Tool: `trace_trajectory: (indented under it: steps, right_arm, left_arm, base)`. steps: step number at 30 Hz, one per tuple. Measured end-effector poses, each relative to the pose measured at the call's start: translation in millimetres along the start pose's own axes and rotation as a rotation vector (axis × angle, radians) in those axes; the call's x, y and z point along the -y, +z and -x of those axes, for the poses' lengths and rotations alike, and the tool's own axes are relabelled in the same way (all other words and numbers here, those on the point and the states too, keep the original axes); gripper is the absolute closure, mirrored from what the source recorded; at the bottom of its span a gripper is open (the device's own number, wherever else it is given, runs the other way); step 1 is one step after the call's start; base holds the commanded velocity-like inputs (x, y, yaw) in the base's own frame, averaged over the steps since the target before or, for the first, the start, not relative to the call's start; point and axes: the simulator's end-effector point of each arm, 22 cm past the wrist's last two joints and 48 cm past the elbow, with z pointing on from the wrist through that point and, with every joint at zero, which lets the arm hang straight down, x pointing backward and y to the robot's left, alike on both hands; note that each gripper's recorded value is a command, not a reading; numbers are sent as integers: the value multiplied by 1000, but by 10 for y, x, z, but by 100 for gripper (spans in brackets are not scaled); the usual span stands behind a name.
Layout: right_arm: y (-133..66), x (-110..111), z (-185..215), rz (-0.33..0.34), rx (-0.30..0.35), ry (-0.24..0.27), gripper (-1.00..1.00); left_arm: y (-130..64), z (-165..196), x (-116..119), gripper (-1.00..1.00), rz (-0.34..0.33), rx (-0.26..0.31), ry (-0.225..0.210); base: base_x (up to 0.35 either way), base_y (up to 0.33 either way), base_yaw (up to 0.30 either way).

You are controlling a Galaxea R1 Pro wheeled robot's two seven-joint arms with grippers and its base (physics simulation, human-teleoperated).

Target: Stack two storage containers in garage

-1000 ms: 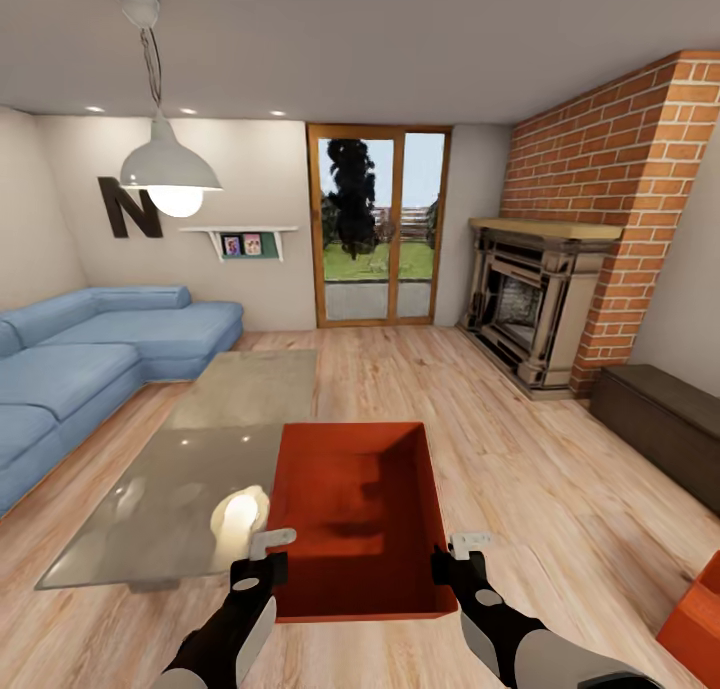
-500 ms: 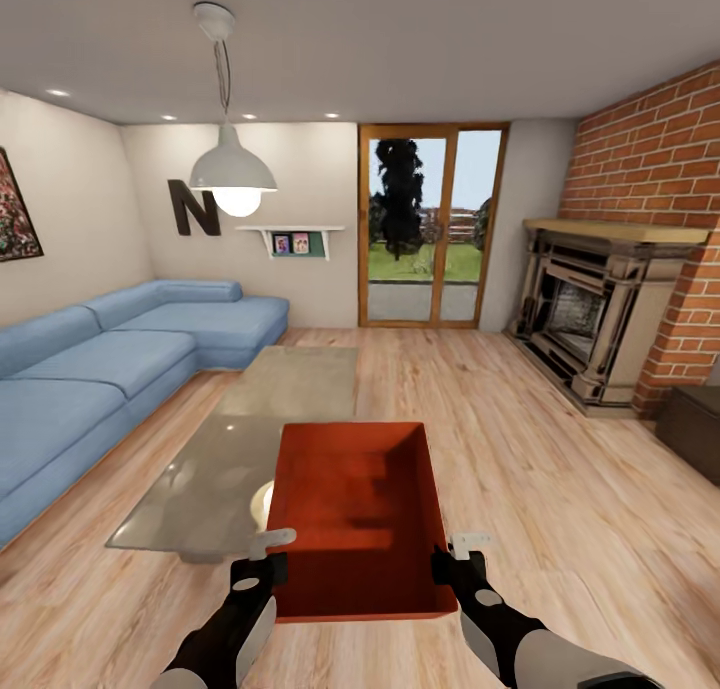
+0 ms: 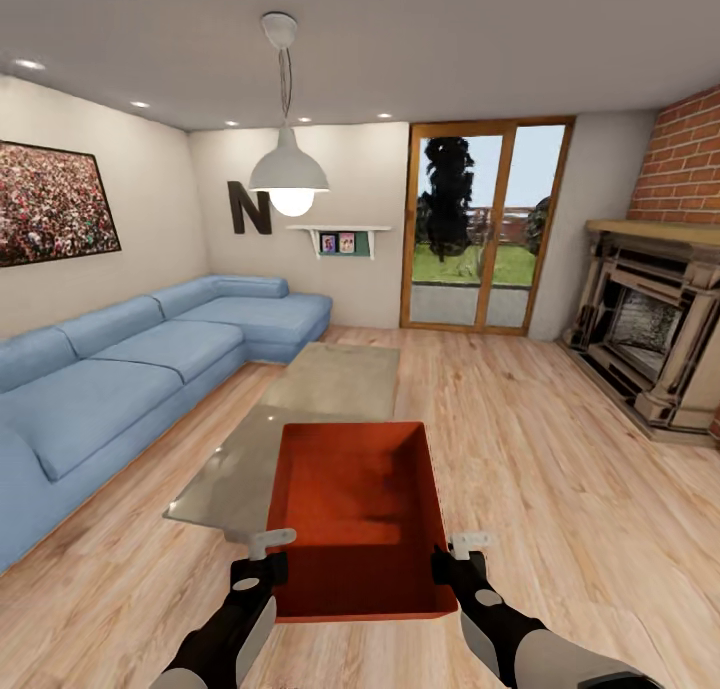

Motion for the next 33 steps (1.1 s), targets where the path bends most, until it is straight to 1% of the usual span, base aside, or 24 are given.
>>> trace_trajectory:
  steps: [33]
  right_arm:
    - [0,1,0,0,0,0,100]
  left_arm:
    - [0,1,1,100,0,0,0]
  base:
    - [0,0,300]
